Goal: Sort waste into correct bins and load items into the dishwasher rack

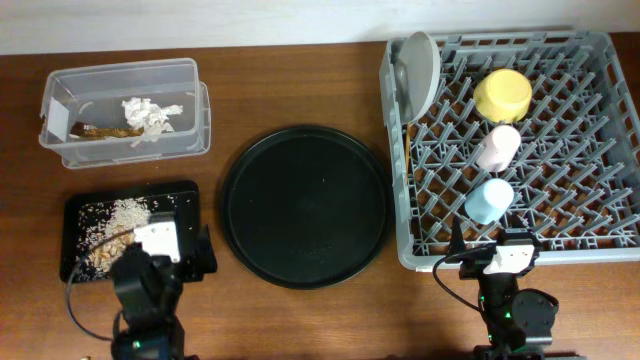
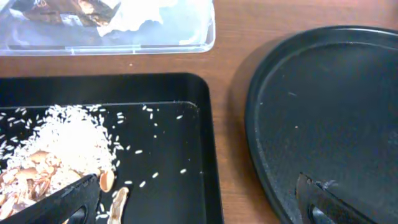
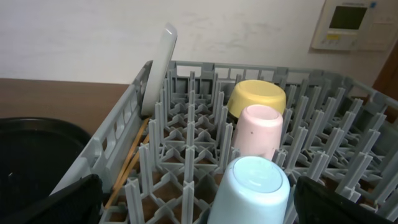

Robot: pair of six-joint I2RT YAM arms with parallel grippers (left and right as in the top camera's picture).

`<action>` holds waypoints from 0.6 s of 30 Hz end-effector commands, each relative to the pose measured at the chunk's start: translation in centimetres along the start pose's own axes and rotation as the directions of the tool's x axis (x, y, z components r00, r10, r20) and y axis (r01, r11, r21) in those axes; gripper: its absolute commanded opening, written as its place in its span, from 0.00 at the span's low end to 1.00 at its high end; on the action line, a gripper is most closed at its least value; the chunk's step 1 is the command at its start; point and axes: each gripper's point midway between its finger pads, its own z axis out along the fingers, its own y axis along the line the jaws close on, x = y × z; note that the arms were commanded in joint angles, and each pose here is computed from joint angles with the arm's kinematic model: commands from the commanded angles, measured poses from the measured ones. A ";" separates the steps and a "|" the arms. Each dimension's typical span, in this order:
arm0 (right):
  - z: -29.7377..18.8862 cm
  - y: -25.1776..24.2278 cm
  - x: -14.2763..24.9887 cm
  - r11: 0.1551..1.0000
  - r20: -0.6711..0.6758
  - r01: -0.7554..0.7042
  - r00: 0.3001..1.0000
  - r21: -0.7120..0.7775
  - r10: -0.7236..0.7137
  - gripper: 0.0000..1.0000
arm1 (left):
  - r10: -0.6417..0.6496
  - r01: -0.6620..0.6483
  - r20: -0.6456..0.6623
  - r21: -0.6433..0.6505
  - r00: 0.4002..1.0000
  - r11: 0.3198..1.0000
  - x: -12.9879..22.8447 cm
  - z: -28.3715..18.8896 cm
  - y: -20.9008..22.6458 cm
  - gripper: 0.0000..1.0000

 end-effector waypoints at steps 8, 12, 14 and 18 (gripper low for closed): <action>0.0 -0.4 0.2 1.000 -0.003 0.001 1.000 0.019 -0.001 0.98 | 0.080 -0.094 0.213 0.056 0.974 0.994 -0.1 -1.1 -2.4 0.99; 0.0 -0.4 0.2 1.000 -0.003 0.001 1.000 0.019 -0.001 0.98 | 0.106 -0.119 0.273 0.033 0.956 0.992 -1.0 -1.5 -2.9 0.99; 0.0 -0.4 0.2 1.000 -0.003 0.001 1.000 0.019 -0.001 0.98 | 0.117 -0.133 0.308 0.034 0.944 0.991 -1.8 -2.0 -3.3 0.99; 0.0 -0.4 0.2 1.000 -0.003 0.001 1.000 0.019 -0.001 0.98 | 0.121 -0.136 0.316 0.025 0.941 0.990 -1.7 -2.4 -3.3 0.99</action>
